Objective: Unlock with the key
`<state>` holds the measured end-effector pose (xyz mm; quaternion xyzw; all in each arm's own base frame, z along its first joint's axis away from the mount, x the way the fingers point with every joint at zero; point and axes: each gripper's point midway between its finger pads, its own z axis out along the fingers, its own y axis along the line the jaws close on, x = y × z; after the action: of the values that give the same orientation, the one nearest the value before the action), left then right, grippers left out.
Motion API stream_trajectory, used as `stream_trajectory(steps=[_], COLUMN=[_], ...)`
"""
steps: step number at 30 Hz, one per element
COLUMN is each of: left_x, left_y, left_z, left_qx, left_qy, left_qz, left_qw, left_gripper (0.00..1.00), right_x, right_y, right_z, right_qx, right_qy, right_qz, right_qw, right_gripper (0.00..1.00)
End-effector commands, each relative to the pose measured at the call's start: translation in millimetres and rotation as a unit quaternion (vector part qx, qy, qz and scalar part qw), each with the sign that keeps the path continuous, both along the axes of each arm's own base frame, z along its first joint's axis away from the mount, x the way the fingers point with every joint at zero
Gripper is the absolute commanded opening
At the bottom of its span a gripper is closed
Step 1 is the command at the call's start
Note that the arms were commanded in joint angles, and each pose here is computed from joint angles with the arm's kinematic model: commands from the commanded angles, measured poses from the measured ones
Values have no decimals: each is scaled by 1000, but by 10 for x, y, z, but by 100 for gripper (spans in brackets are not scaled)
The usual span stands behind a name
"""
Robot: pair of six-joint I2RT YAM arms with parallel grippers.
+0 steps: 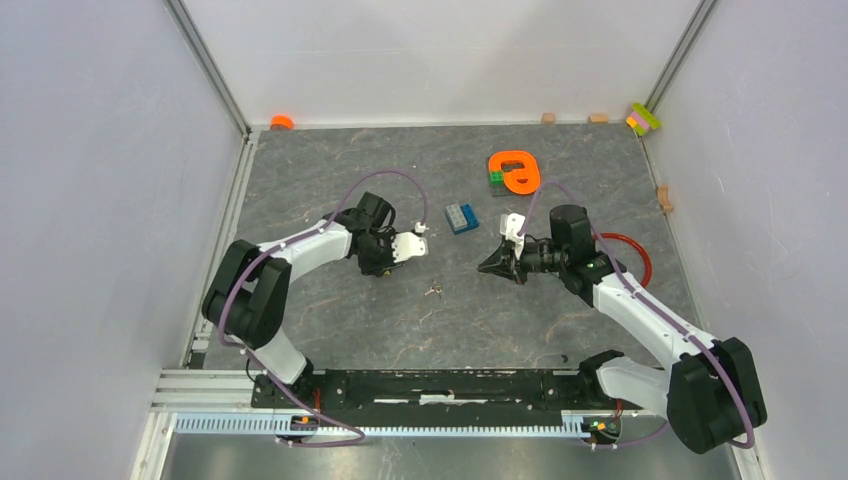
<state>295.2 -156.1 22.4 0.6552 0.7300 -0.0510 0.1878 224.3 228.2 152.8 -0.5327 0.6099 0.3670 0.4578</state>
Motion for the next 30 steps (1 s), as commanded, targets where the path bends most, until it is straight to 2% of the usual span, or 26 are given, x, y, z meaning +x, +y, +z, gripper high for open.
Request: stream_trajectory(steps=[1, 4, 6, 10, 14, 18, 22, 30], left_x=[5, -8, -26, -128, -163, -199, -283, -435], left_y=[-168, -355, -512, -781, -985, -1164, -1247, -1262], left_z=[177, 494, 793, 1371, 1621, 1845, 1885, 1779], left_qx=[-67, -145, -210, -294, -304, -330, -340, -340], left_qy=[-28, -68, -109, -198, -229, -262, -263, -276], left_qz=[-6, -5, -15, -56, -92, -140, -186, -244], left_qw=[997, 987, 972, 934, 920, 896, 884, 865], left_gripper=[20, 8, 3, 2, 2, 2, 2, 2], right_x=[28, 60, 69, 67, 88, 169, 198, 119], right_y=[-1, -9, 14, 86, 193, 314, 382, 422], right_z=[114, 140, 186, 226, 370, 632, 768, 664], right_qx=[14, 14, 23, 38, 48, 62, 75, 58], right_qy=[-26, -27, -26, -9, 0, -9, -9, -7], right_qz=[-1, -11, -10, -2, 14, 17, 12, 19], right_qw=[1000, 999, 999, 999, 999, 998, 997, 998], right_gripper=[0, 0, 0, 0, 0, 0, 0, 0])
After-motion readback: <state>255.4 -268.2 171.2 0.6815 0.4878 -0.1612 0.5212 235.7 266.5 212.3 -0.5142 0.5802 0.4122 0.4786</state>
